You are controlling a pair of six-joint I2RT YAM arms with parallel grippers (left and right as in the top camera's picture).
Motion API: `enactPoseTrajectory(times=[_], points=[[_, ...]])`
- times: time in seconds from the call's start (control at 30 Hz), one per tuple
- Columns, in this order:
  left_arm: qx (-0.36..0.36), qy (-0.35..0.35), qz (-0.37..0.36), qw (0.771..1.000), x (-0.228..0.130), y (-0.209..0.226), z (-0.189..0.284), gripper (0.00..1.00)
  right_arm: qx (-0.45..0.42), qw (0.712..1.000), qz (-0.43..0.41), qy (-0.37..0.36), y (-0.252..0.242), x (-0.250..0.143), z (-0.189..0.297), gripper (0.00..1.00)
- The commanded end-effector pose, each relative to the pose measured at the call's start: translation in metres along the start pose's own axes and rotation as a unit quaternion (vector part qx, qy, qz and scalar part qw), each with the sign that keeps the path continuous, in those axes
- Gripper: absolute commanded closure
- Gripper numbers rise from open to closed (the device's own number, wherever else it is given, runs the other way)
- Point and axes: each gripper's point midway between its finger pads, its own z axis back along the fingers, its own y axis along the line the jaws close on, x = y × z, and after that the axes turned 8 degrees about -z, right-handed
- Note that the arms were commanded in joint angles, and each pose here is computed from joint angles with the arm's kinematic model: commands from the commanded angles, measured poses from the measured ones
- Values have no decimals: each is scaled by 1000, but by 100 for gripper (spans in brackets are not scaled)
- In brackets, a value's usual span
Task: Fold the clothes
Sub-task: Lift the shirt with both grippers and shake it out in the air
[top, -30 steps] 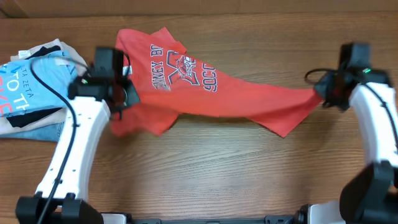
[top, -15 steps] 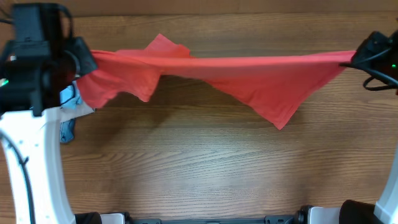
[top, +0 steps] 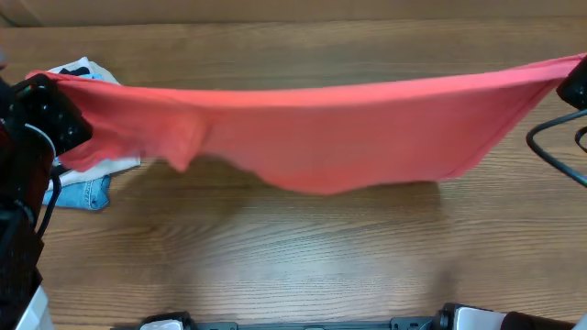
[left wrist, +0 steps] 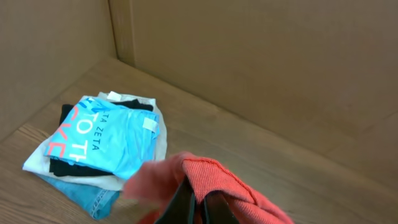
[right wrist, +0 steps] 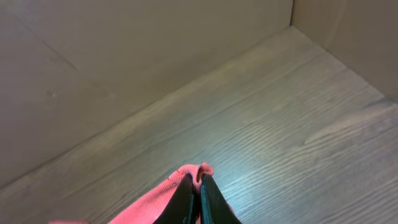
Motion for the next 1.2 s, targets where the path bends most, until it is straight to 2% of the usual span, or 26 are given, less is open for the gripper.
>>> enactPoseTrajectory(times=[0.0, 0.17, 0.3, 0.43, 0.5, 0.6, 0.73, 0.8, 0.87, 0.97, 1.07, 1.17], points=[[22, 22, -3, 1000, 0, 3, -29, 96, -8, 1000, 15, 14, 2, 3, -24, 96], [-15, 85, -8, 996, -15, -20, -88, 96, -25, 997, 17, 65, 4, -6, -80, 96], [-38, 126, -8, 991, -27, -40, -162, 96, -22, 994, 17, 103, 11, -14, -137, 96], [-101, 121, -5, 987, -27, -72, -233, 96, -3, 995, 15, 95, 23, -7, -194, 96], [-170, 90, 0, 981, -13, -99, -251, 96, 15, 998, 9, 66, 33, 7, -206, 96], [-236, -6, 25, 972, 38, -124, -247, 96, 75, 997, 0, 9, 59, 39, -195, 96], [-257, -132, 31, 957, 113, -126, -193, 96, 110, 992, -7, -58, 76, 76, -155, 96], [-254, -168, 19, 952, 136, -119, -163, 96, 115, 990, 3, -78, 79, 87, -138, 96], [-247, -171, 9, 954, 141, -112, -145, 96, 106, 991, 6, -77, 76, 86, -133, 96], [-230, -108, -9, 967, 111, -105, -141, 96, 75, 996, 13, -42, 63, 68, -141, 96], [-207, 18, -13, 978, 50, -96, -152, 96, 13, 1000, 14, 15, 36, 39, -156, 96], [-187, 140, -32, 972, -12, -86, -164, 96, -53, 995, 20, 78, 9, 7, -174, 96]])
